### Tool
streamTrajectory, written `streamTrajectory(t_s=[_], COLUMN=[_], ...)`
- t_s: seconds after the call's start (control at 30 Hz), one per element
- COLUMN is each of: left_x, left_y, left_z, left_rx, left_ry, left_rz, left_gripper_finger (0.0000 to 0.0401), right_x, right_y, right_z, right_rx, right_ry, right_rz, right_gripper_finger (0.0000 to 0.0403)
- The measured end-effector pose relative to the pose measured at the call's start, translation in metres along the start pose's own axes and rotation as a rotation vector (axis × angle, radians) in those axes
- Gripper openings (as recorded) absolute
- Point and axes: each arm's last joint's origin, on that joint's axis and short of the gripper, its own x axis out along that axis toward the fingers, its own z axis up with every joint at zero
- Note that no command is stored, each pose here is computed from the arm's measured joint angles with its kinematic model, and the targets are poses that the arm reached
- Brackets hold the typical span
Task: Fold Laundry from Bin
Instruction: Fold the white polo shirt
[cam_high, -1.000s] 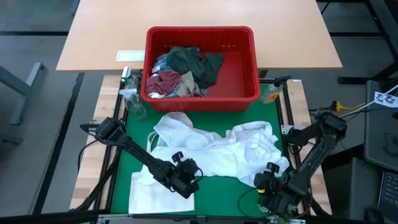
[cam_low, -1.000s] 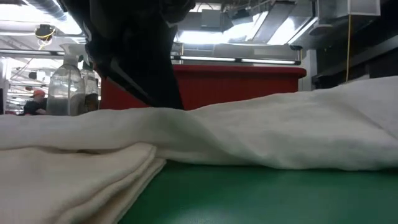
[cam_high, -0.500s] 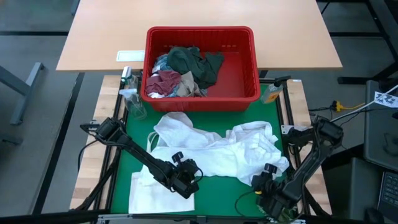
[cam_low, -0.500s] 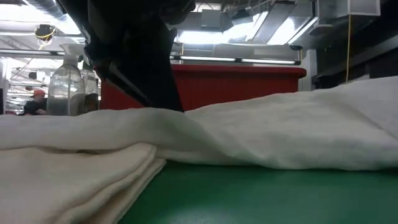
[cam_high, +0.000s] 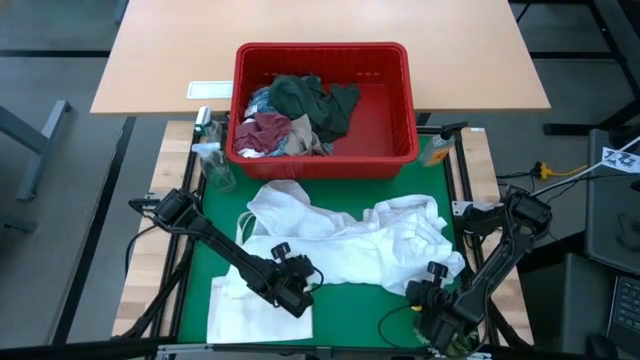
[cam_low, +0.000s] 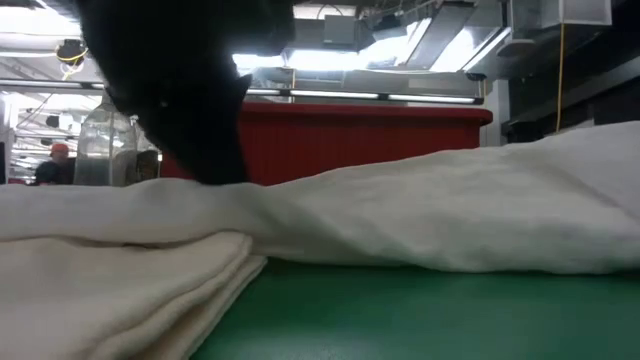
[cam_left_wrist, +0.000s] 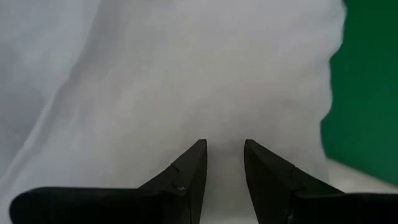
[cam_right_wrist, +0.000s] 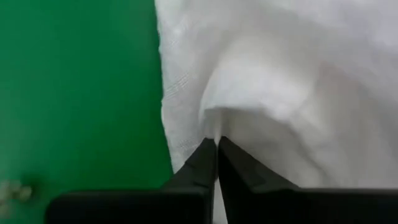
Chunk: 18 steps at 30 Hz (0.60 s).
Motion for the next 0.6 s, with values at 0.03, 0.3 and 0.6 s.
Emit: streamTrajectory(t_s=[0.03,0.3,0.6], left_x=[0.0,0.005,0.008], left_y=[0.001,0.007,0.012], left_z=[-0.001,-0.015,-0.032], left_rx=[0.006,0.04,0.04], left_ry=[0.019,0.187,0.261], left_rz=[0.0,-0.024,-0.031], left_gripper_finger=[0.0102,0.0102,0.0101], right_x=[-0.003,-0.043,-0.052], right_y=[-0.001,-0.011,-0.019], right_z=[0.0,-0.007,-0.025], right_rx=[-0.001,-0.031,-0.002], right_ry=[0.007,0.065,0.203], right_rz=[0.003,-0.049,-0.137], right_gripper_finger=[0.0008,0.0003,0.0004])
